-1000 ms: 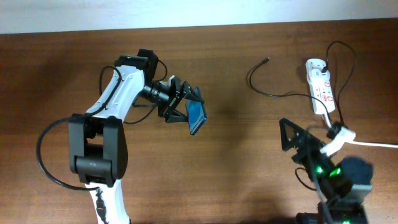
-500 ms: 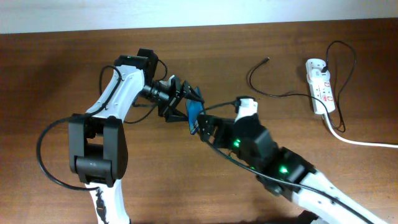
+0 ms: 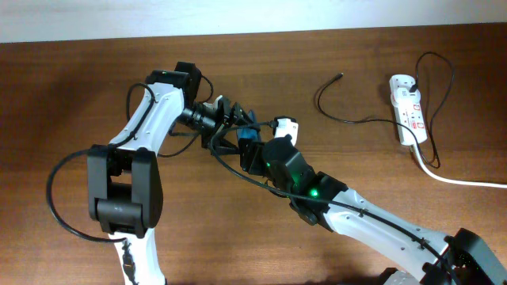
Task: Plug charger to phone and switch on socket
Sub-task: 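Reach the right gripper to the phone and grip its edge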
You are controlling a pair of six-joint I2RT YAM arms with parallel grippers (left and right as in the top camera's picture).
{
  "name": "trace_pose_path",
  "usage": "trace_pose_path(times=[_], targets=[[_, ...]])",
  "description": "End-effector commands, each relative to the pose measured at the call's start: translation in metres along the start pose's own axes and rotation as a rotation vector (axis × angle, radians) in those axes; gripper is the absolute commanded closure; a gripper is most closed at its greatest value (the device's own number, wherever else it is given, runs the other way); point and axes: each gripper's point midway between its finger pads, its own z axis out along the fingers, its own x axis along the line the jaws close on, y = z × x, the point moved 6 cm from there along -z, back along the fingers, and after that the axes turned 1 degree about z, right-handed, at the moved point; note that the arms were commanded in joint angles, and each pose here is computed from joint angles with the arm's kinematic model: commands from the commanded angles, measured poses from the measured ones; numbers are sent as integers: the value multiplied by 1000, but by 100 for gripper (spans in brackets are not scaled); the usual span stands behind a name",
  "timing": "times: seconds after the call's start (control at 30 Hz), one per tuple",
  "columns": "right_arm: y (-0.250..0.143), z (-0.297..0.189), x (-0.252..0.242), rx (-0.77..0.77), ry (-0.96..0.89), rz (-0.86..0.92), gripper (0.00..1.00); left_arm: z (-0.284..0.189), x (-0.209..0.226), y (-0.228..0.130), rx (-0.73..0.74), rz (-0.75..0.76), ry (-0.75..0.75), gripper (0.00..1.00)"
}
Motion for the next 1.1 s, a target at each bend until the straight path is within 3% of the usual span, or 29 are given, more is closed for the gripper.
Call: trace_pose_path(times=[0.0,0.43,0.73,1.07], targets=[[3,0,5,-20,9,-5,40,-2,-8,0,11,31,-40,46],[-10,-2,15,4,30,19,49,-2,-8,0,11,31,-39,46],[-9,-2,14,-8,21,19,69,-2,-8,0,10,32,-39,46],[-9,-2,14,-6,19,18,79,-2,-7,0,9,31,-36,46]])
